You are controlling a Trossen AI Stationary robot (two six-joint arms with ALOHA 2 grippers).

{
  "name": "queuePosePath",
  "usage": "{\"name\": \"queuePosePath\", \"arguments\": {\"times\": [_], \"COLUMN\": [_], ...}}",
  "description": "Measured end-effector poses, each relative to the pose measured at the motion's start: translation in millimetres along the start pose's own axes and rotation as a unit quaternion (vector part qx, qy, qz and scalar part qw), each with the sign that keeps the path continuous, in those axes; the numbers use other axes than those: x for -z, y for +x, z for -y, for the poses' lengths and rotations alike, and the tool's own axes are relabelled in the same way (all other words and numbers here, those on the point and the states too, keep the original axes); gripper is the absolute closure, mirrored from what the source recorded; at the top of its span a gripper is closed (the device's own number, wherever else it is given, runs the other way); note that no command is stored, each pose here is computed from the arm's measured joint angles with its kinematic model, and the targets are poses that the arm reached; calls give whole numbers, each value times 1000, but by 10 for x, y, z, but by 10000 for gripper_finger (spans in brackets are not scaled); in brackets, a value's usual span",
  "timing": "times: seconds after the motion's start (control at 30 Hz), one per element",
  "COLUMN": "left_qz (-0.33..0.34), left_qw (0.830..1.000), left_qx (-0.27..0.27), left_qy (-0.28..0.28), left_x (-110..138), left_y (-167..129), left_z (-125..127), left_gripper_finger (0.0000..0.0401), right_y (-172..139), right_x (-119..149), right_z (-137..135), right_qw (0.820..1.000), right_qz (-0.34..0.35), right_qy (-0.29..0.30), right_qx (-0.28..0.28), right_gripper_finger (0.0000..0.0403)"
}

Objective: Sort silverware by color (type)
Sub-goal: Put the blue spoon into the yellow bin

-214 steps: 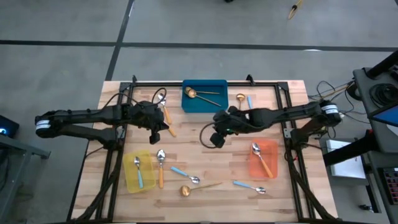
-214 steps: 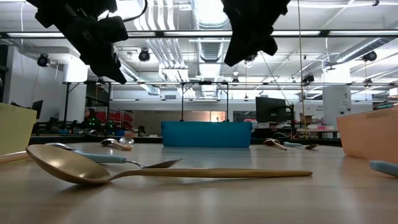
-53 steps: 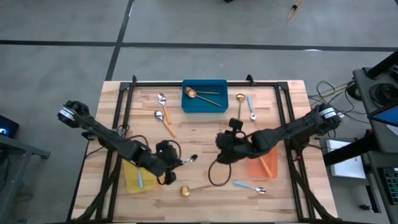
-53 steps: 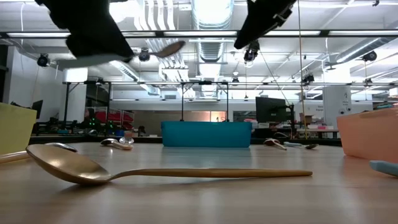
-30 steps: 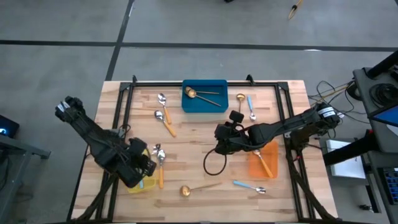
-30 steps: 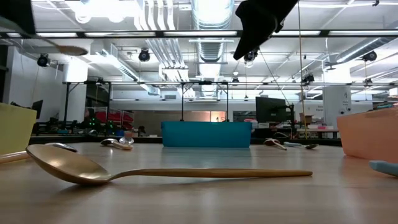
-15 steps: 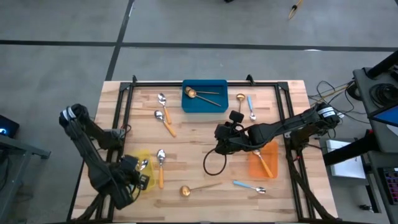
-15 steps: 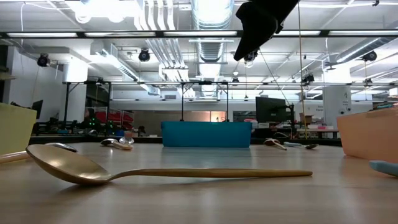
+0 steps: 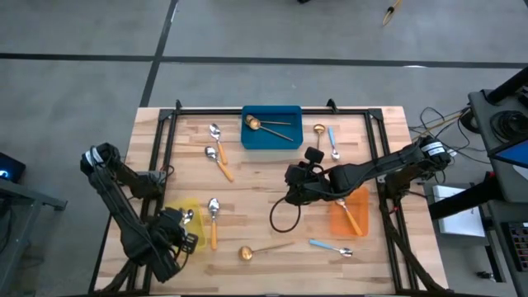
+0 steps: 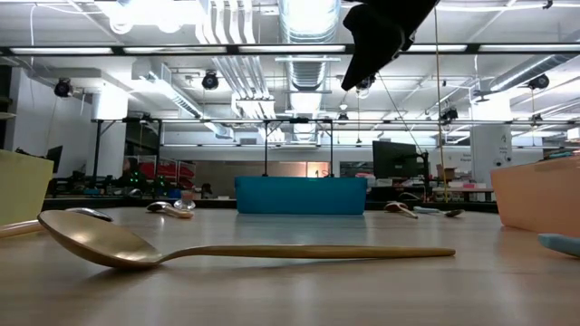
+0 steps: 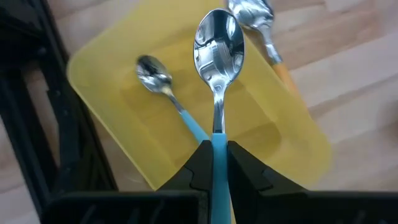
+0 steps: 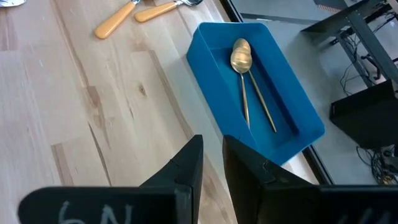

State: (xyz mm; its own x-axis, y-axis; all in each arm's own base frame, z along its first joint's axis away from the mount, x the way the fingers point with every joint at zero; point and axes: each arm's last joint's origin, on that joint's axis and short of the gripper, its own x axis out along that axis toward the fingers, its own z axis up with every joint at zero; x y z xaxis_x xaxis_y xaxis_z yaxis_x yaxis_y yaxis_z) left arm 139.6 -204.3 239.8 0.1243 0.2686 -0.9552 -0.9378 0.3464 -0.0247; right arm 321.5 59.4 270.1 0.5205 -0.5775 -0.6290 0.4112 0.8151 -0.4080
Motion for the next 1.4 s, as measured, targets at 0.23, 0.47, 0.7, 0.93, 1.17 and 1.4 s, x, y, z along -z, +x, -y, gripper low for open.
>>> {"name": "queuePosePath", "arguments": {"times": [0.23, 0.47, 0.7, 0.93, 1.17, 1.4], "left_qz": [31, 53, 63, 60, 56, 59], "left_qw": [999, 996, 994, 994, 995, 994], "left_qx": [-40, -74, -91, -88, -86, -90], "left_qy": [9, 8, 13, -1, -4, -2], "left_x": [3, 38, 64, 36, 23, 39], "left_y": [136, 297, 379, 402, 410, 437], "left_z": [-21, 78, 119, 160, 181, 190], "left_gripper_finger": [391, 390, 390, 390, 387, 368], "right_y": [2, 3, 4, 4, 4, 4], "right_x": [4, 7, 8, 7, 8, 8], "right_z": [-1, -1, -1, -2, -1, -1], "right_qw": [1000, 1000, 1000, 1000, 1000, 1000], "right_qz": [-1, -1, -1, -1, -1, -1], "right_qy": [-1, -2, -3, -2, -3, -3], "right_qx": [0, 0, 0, 0, 0, 0], "right_gripper_finger": [349, 349, 349, 349, 349, 349]}}
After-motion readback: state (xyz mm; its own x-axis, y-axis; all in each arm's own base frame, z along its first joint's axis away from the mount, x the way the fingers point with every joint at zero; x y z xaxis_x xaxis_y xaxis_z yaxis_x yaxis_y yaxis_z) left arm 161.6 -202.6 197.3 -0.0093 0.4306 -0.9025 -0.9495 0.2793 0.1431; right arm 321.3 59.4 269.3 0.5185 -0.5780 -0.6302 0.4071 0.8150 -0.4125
